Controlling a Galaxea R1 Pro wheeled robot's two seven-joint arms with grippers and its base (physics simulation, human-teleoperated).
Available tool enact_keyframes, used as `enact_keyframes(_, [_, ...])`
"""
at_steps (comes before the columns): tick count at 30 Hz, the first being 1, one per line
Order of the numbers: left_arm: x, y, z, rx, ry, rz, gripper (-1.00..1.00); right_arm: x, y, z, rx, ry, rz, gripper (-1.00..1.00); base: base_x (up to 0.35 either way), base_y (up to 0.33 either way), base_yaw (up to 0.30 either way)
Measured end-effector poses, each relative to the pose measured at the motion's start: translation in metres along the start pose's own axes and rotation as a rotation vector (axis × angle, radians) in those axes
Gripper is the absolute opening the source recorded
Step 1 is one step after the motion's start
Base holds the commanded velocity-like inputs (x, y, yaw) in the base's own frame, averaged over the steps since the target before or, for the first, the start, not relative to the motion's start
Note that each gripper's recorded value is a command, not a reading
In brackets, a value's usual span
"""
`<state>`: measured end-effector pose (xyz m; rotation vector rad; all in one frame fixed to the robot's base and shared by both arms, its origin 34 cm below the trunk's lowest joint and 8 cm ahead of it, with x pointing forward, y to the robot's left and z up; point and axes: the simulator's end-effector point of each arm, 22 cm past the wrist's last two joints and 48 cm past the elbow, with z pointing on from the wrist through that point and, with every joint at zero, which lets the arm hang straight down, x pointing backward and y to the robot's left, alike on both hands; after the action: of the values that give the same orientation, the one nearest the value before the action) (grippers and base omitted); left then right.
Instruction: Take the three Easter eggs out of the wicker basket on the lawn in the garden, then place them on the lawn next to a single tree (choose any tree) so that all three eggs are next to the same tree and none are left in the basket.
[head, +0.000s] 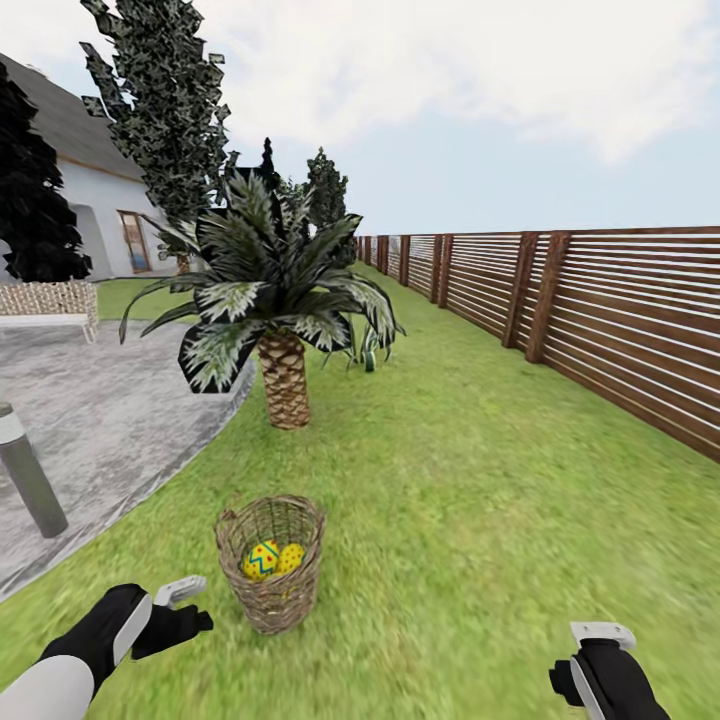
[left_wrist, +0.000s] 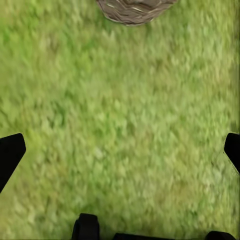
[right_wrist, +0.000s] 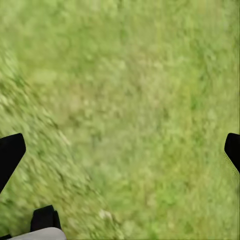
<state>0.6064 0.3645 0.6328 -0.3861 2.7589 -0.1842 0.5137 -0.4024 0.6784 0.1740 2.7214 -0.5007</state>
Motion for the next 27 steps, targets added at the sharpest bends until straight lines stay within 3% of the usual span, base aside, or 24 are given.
enact_keyframes(4, [-0.001,0.003,-0.001,-0.003,-0.002,-0.002,1.0,0.0,0.0,0.0,0.0,0.0,-0.001,1.0,0.264,-0.152,0.0])
enact_keyframes(18, [-0.001,0.014,-0.002,-0.035,0.001,0.015,1.0,0.001,0.0,0.001,0.003,0.003,-0.004,1.0,0.249,0.065,0.0])
enact_keyframes(27, [0.0,0.009,-0.001,-0.028,0.003,0.017,1.0,0.001,0.0,0.001,0.003,0.002,-0.004,1.0,0.297,0.001,0.0])
